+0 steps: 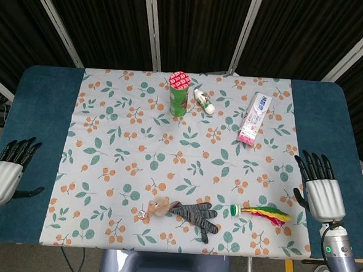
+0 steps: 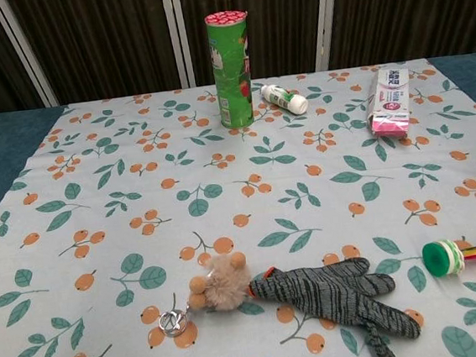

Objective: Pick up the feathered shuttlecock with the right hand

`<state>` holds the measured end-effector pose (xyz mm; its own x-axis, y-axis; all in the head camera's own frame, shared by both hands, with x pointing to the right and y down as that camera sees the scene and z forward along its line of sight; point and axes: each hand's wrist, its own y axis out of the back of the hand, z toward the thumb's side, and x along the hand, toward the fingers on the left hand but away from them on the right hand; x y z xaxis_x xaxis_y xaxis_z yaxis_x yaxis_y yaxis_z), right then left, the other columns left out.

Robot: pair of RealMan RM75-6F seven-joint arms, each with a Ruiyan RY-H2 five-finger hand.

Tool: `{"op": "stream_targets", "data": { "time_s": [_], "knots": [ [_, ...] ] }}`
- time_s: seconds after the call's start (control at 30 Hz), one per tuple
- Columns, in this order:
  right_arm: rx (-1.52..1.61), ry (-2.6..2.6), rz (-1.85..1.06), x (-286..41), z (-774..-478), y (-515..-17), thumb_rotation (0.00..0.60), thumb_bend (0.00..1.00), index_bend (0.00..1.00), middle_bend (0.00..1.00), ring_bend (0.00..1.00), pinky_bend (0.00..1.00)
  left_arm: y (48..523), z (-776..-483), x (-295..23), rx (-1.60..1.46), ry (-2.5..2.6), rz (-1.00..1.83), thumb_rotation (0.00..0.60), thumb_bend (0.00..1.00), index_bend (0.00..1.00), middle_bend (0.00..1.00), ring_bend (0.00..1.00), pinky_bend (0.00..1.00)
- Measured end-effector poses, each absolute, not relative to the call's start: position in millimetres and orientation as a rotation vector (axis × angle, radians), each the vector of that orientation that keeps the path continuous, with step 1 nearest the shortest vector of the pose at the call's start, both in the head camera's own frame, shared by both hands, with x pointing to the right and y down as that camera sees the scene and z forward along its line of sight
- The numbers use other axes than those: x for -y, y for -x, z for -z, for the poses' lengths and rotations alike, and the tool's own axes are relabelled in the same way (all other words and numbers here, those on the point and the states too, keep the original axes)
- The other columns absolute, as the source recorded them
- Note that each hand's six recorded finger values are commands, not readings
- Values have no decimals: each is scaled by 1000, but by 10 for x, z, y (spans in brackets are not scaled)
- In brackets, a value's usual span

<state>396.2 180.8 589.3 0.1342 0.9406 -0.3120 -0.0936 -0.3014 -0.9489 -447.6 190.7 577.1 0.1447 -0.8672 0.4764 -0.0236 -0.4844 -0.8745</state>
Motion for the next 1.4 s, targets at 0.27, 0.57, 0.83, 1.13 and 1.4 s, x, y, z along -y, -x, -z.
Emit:
{"op": "stream_targets", "data": {
  "time_s": [0.27, 0.57, 0.83, 1.13, 1.4],
  "knots": [
    [881, 1444, -1353, -1811, -5891, -3965, 600, 253, 78, 0, 0, 0, 4476, -5769, -1910, -868, 1674, 1428, 530, 113, 53, 0, 0, 0],
    [879, 1435, -1356, -1821, -5873, -3962, 600, 252, 78, 0, 0, 0, 4478, -5778, -1901, -867, 1674, 1431, 529, 111, 54, 0, 0, 0],
    [886, 1432, -1394, -1863, -5851, -4022, 600, 245, 83, 0, 0, 0, 4473, -5788, -1891, -866, 1675, 1435, 528, 115, 53, 0, 0, 0],
    [872, 1462, -1470, -2024, -5802, -4043, 600, 245, 185, 0, 0, 0, 4464, -5784, -1895, -866, 1664, 1436, 528, 113, 53, 0, 0, 0],
    [760, 1514, -1512, -2277, -5860, -3889, 600, 244, 298, 26, 0, 0, 4465, -5780, -1902, -868, 1659, 1434, 531, 113, 53, 0, 0, 0]
  ]
}}
